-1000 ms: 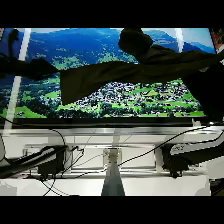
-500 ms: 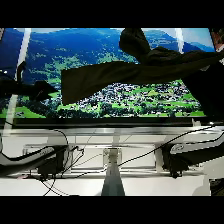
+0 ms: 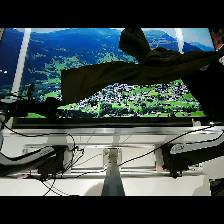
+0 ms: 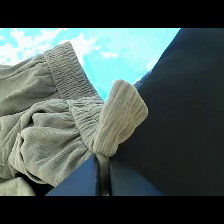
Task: Fold the clothes and pants, and hang the long-sleeved shirts on hangers.
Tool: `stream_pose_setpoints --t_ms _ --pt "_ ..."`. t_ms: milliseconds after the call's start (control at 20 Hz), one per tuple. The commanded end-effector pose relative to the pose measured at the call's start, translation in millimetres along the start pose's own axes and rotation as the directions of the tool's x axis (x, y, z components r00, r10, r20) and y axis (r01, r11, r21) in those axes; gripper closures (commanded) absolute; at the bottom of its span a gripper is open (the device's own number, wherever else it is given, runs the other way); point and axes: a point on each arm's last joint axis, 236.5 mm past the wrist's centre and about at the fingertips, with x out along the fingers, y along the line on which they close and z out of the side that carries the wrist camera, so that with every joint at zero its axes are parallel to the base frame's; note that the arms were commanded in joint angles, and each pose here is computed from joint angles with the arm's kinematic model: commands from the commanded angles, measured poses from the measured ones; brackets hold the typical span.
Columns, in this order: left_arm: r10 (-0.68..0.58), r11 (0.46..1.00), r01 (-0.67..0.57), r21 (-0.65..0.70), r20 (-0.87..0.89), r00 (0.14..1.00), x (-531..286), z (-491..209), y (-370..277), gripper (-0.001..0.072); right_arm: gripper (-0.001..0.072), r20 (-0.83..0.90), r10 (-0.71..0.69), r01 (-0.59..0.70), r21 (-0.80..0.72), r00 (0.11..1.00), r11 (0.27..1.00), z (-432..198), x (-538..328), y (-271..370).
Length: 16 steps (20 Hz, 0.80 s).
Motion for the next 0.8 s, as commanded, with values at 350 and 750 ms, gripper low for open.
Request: stream_pose_setpoints --t_ms 350,750 --pt "0.051 0.998 -0.040 -0.053 0.232 0.971 23.2 56.6 5.8 0.0688 0.0681 0.001 0.003 -0.003 0.000 1.000 1.000 0.2 0.3 0.8" --pt "-0.035 0.995 -0.016 0.100 0.489 0.872 -80.4 180.5 -84.3 0.0691 0.0683 0.090 0.107 -0.096 -0.121 0.990 0.988 18.7 -6.4 58.6"
